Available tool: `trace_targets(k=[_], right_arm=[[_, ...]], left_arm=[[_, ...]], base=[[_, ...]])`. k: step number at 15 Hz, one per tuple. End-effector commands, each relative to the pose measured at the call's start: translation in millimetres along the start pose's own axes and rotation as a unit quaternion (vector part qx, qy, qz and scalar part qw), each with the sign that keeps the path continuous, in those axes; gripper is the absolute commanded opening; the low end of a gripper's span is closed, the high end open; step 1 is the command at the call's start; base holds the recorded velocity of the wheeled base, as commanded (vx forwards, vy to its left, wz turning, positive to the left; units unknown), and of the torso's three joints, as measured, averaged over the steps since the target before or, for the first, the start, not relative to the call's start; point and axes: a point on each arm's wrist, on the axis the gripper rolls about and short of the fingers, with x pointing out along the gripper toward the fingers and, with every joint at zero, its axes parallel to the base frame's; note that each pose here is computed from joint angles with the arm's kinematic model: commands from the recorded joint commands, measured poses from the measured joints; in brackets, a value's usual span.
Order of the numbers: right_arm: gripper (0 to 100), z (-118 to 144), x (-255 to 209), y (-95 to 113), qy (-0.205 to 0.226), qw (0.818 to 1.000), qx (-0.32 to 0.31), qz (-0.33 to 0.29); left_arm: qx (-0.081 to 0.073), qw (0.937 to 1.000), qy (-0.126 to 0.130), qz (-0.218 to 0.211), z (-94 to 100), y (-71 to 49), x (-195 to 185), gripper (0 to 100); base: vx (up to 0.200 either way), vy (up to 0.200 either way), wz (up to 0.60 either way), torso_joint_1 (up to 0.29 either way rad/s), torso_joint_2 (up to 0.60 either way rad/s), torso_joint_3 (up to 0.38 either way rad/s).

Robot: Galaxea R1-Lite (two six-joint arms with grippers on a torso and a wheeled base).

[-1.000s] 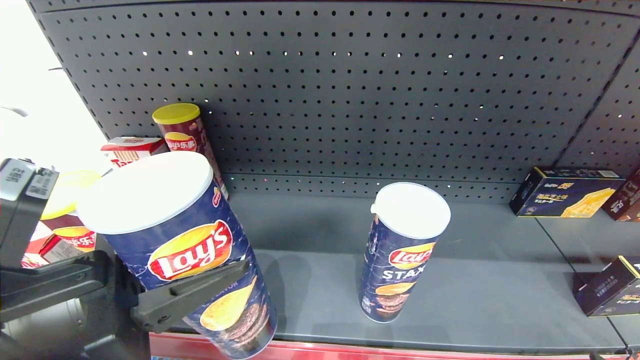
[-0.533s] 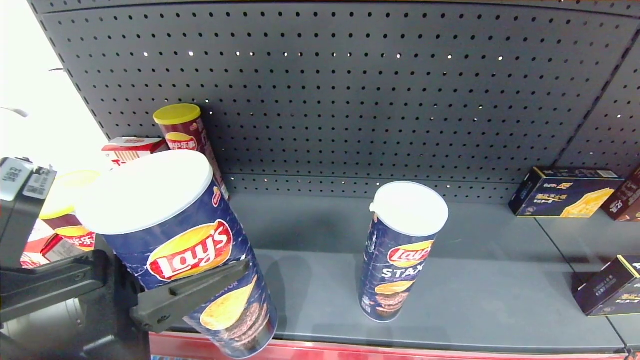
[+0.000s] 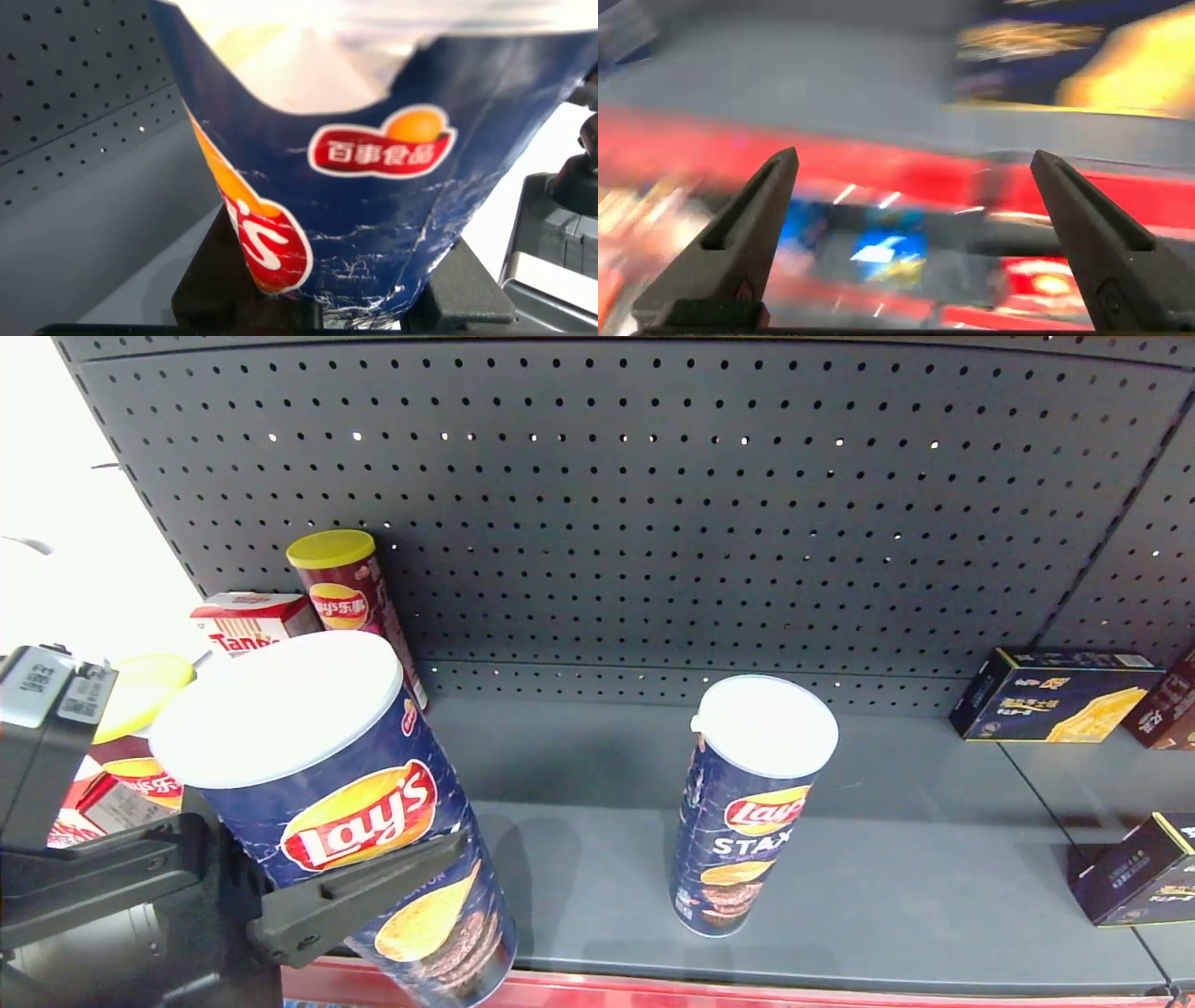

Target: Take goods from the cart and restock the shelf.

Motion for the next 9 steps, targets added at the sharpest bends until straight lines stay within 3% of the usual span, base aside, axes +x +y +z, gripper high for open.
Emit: trace_targets(k=[1, 7, 9], right_arm=[[100, 0.2, 0.5, 0.1, 0.002, 1.000, 0.010, 0.005], [100, 0.2, 0.5, 0.2, 0.002, 1.000, 0.009, 0.004], [100, 0.1, 0.6, 2.1, 0.005, 0.998, 0.015, -0.060]], left_arm=[[0.000, 1.0000, -0.002, 0.000, 1.1, 0.3, 0.3, 0], [-0.001, 1.0000, 0.000, 0.002, -0.2, 0.0, -1.0, 0], [0.000, 1.0000, -0.002, -0.001, 1.1, -0.4, -0.6, 0]], base=[[0.000, 0.000, 0.00, 0.000, 0.00, 0.000], [0.000, 0.000, 0.00, 0.000, 0.00, 0.000], [0.000, 0.000, 0.00, 0.000, 0.00, 0.000]])
